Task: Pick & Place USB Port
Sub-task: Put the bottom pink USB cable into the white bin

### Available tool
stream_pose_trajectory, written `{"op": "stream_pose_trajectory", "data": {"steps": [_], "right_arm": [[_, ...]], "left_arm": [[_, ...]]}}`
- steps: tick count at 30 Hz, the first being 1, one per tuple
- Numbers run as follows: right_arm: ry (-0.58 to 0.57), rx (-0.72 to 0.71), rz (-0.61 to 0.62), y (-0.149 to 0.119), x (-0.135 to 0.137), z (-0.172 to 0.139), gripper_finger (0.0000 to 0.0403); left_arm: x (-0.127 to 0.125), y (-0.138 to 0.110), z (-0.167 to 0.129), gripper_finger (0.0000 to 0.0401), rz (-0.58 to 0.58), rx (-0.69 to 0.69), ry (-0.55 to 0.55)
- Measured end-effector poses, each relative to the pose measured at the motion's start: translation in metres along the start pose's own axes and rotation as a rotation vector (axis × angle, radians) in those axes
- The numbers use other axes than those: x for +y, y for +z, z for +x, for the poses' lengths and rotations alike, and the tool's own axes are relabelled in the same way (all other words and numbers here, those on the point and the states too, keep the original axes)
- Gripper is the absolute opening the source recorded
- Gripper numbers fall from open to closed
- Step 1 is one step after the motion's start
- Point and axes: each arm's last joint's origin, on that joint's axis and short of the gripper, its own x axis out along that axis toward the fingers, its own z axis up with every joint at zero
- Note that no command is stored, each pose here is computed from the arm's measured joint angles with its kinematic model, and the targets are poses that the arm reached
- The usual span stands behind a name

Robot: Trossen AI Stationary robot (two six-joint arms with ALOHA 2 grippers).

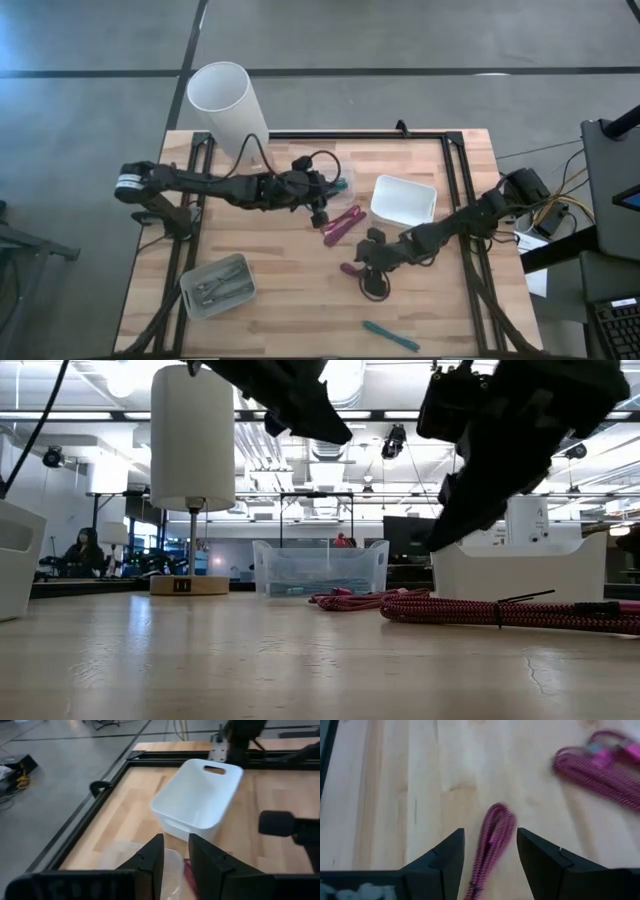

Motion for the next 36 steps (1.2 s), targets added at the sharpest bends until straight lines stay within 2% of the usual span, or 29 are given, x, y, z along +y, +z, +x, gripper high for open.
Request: {"op": "stream_pose_trajectory", "data": {"steps": [3, 6, 13, 17, 21, 28, 36], "right_arm": [[0.003, 0.020, -0.013, -0.008, 0.006, 0.012, 0.0178], [-0.047, 0.049, -0.026, -0.015, 0.006, 0.025, 0.0177], [-0.099, 0.080, -0.042, -0.019, 0.008, 0.049, 0.0171], [-0.114, 0.104, -0.077, -0.015, 0.012, 0.055, 0.0141], [-0.134, 0.150, -0.119, -0.009, 0.015, 0.054, 0.0091], [-0.159, 0.223, -0.146, 0.010, 0.023, 0.033, 0.0019], [-0.368, 0.175, -0.197, 0.035, 0.019, -0.037, 0.0019]], "left_arm": [[-0.010, 0.000, -0.002, 0.0094, 0.005, -0.003, -0.026], [-0.019, 0.000, -0.006, 0.0094, 0.003, -0.007, -0.051], [-0.038, -0.001, -0.014, 0.0094, 0.005, -0.007, -0.108], [-0.045, -0.003, -0.017, 0.0094, 0.018, 0.001, -0.129], [-0.048, -0.004, -0.018, 0.0094, 0.023, 0.014, -0.137], [-0.049, -0.007, -0.019, 0.0094, 0.002, 0.037, -0.136], [-0.048, -0.008, -0.019, 0.0094, -0.018, 0.048, -0.134]]}}
